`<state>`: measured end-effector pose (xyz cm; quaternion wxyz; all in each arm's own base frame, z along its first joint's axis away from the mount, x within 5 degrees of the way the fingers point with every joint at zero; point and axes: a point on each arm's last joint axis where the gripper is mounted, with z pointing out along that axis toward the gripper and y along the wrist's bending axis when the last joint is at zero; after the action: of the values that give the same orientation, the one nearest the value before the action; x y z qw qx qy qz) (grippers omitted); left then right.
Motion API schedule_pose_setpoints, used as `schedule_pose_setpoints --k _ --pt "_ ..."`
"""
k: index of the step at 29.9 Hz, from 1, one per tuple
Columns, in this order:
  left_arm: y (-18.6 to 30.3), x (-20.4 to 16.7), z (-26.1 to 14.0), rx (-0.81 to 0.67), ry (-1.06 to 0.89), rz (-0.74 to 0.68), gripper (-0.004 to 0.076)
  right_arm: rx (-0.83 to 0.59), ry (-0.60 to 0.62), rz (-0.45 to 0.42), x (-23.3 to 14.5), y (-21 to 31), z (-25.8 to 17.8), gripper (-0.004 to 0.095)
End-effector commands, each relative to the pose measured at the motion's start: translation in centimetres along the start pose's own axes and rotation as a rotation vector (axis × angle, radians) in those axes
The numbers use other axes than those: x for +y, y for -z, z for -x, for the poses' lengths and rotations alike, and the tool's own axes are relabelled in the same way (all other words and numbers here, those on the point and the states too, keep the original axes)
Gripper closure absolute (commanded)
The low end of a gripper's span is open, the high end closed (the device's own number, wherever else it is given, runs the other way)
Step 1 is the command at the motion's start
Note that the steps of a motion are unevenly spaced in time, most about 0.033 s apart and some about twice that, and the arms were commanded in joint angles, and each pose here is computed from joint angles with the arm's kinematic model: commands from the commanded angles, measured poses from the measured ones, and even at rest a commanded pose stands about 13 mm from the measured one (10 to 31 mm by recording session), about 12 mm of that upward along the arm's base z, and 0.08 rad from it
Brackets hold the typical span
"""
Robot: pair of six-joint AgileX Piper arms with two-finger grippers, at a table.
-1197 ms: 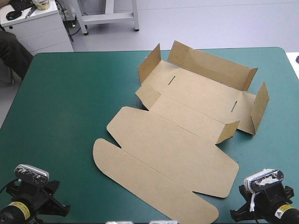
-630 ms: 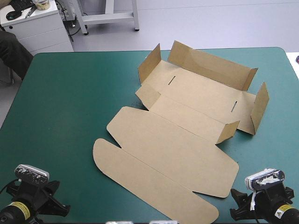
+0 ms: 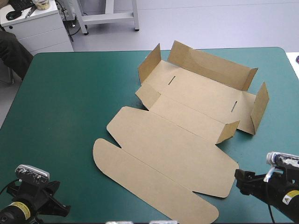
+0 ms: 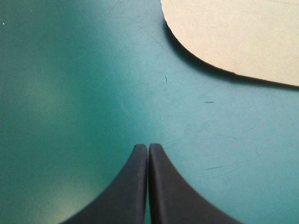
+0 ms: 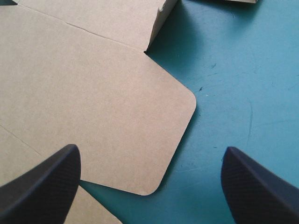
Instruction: Fold the box
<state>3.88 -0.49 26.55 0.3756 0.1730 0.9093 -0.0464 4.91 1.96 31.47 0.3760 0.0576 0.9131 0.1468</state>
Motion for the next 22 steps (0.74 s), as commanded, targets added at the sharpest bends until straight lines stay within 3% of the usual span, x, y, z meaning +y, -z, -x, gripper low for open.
schedule_pose_setpoints --k 1,11,22 --pt "0.5 0.0 1.1 -0.071 0.004 -0.003 0.0734 -0.038 -0.020 0.011 0.7 -0.2 2.7 0.0148" --pt "0.5 0.0 1.1 -0.071 0.004 -0.003 0.0734 -0.076 -0.236 -0.013 0.6 -7.0 8.6 0.0148" --pt "0.5 0.0 1.1 -0.071 0.004 -0.003 0.0734 0.051 -0.284 -0.091 -0.2 -15.8 12.4 0.0149"
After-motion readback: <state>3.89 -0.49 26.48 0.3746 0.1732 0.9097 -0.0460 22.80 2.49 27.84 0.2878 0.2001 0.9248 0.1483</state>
